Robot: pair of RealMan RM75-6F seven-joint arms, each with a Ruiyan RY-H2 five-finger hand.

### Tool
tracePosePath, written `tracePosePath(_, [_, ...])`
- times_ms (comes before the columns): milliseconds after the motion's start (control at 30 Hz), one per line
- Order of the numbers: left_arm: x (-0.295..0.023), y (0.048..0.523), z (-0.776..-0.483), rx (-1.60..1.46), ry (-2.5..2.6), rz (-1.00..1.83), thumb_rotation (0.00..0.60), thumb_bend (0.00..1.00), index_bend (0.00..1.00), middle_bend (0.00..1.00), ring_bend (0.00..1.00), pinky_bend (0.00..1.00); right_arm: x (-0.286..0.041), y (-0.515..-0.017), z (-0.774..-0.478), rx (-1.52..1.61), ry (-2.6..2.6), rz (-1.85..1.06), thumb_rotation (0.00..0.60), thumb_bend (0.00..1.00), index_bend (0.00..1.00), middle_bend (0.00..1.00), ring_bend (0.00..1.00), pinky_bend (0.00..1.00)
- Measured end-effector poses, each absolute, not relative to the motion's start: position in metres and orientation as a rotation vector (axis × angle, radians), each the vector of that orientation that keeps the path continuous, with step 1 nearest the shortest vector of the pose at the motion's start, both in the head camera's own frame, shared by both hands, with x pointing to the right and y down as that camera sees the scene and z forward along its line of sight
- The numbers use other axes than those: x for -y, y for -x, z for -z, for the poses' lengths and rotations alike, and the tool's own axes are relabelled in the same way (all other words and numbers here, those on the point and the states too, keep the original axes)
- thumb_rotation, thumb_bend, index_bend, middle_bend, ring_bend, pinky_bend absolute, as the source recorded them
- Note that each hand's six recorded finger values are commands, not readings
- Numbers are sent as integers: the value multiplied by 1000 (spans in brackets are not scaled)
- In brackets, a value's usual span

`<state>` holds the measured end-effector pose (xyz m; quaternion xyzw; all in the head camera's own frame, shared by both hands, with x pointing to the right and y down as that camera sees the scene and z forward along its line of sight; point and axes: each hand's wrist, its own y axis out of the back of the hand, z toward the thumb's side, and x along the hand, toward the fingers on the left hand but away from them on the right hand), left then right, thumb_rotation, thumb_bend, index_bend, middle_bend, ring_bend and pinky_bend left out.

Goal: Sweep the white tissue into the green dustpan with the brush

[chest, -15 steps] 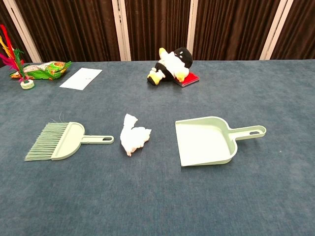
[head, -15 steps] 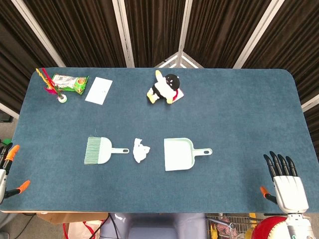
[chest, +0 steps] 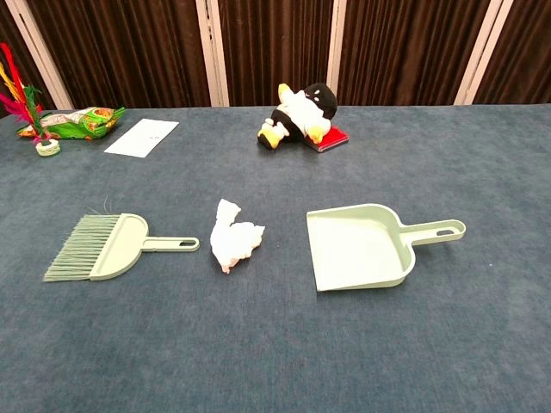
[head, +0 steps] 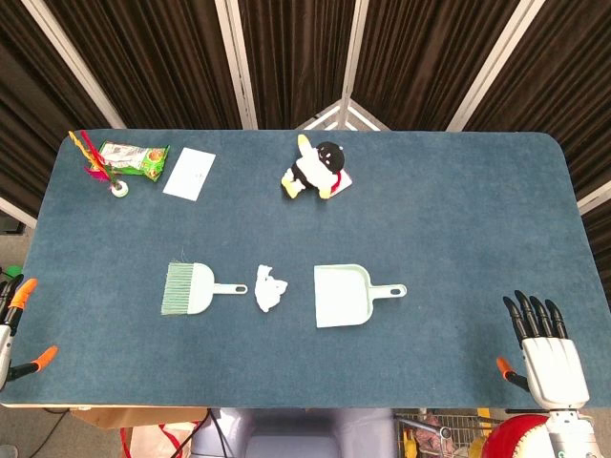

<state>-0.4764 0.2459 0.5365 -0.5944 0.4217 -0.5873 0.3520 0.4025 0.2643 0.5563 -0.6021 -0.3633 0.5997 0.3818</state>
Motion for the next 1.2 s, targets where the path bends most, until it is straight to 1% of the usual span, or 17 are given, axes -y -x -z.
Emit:
tracePosePath(367, [-246,474,-536,-1085,1540,1513,600,0,0,0,0,0,-255,-399,-556,967,1556,-1505,600,245,0,0,0,1])
tracePosePath(433, [-246,474,-537,-1078,1540,1513,600,0,0,0,0,0,-250,-397,-558,978,1561,-1502,600,245,0,9,17,47])
tracePosePath(500, [-246,473,-537,-1080,1540,1512,600,0,0,0,0,0,-241,-394,-559,988,1562,-1491,600,246,0,89,115,173])
tracePosePath(533, [-246,474,-537,-1080,1539,1512,600,0,0,0,0,0,-237,-392,-559,992,1562,-1484,600,246,0,190,224,281])
tracePosePath(600, [-246,474,-537,-1079,1540,1512,600,0,0,0,0,0,-225,-387,-562,999,1562,-1473,600,246,0,434,466,489])
tracePosePath(667, [-245,473,-537,-1076,1541,1514,600,0,0,0,0,0,-215,-381,-567,1003,1567,-1467,600,245,0,591,617,595])
tracePosePath(700, [-245,473,-538,-1074,1541,1514,600,0,0,0,0,0,-209,-377,-571,1004,1574,-1465,600,245,0,653,677,632])
tracePosePath(767, [-245,473,-538,-1069,1540,1517,600,0,0,0,0,0,-200,-370,-579,999,1588,-1470,600,245,10,724,745,672])
tracePosePath(800, [-245,473,-539,-1068,1540,1519,600,0,0,0,0,0,-195,-364,-585,990,1599,-1476,600,245,31,752,772,689])
tracePosePath(900, [-245,473,-540,-1063,1541,1529,600,0,0,0,0,0,-183,-349,-599,950,1617,-1494,600,251,103,793,809,712])
tracePosePath(967, [-245,473,-541,-1061,1542,1532,600,0,0,0,0,0,-177,-340,-607,919,1627,-1504,600,261,176,824,836,729])
tracePosePath(1067, [-244,472,-542,-1056,1544,1535,600,0,0,0,0,0,-169,-319,-621,876,1651,-1502,600,282,243,840,850,742])
tracePosePath(1200, [-244,471,-543,-1052,1552,1537,600,0,0,0,0,0,-163,-293,-641,824,1676,-1499,600,290,302,847,856,742])
